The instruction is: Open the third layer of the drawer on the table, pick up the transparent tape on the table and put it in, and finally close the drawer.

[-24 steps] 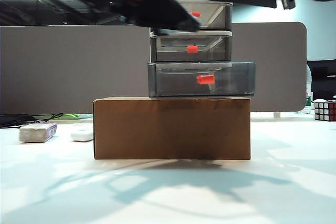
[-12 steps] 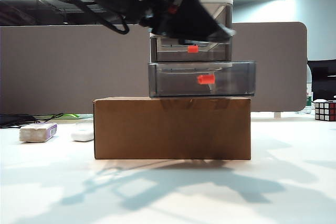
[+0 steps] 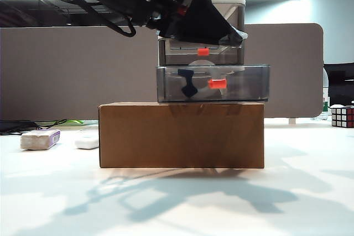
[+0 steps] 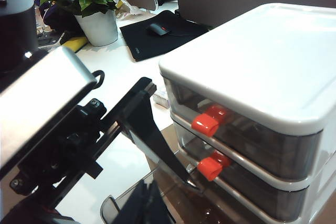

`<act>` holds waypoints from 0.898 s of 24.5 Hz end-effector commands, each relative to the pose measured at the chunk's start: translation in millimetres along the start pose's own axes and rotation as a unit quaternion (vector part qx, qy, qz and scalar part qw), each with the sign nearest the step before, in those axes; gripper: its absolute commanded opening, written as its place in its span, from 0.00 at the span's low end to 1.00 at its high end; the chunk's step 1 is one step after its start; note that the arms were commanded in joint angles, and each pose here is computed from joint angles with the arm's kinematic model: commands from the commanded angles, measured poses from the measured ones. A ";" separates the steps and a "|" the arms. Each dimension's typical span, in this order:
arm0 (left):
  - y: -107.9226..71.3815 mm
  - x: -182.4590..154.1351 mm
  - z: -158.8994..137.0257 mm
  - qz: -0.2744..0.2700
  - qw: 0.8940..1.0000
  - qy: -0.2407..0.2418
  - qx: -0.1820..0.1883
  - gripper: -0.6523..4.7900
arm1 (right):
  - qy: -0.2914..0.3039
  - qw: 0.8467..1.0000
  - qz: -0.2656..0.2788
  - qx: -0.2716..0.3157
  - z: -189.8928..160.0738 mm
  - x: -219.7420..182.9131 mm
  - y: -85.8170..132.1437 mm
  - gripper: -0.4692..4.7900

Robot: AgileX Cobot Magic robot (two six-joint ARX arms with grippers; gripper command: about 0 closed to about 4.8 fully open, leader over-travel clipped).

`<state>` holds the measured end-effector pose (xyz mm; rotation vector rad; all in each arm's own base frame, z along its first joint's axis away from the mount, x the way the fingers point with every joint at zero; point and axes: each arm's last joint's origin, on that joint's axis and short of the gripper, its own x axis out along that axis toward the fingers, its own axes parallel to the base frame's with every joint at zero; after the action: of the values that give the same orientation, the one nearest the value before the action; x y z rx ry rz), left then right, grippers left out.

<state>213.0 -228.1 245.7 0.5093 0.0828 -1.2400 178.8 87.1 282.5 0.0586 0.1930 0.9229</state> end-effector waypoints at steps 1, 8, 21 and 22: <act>1.3 -1.1 2.4 0.011 1.000 -0.001 0.001 0.75 | -0.008 1.000 0.001 -0.007 3.5 -0.9 0.8 0.08; -10.8 -38.2 14.2 -0.026 0.995 0.048 -0.089 0.40 | -0.009 1.000 -0.002 -0.007 3.5 -0.9 0.6 0.08; -13.9 -30.7 3.9 -0.055 0.985 0.072 -0.148 0.22 | -0.009 1.000 -0.009 -0.016 3.4 -0.9 0.1 0.08; -12.6 -26.9 1.8 -0.047 0.985 0.073 -0.146 0.22 | -0.009 1.000 -0.009 -0.018 3.4 -1.0 0.0 0.08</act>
<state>189.2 -206.1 250.9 0.3398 0.4439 -1.2737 179.1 86.7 282.6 0.0401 0.1841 0.9044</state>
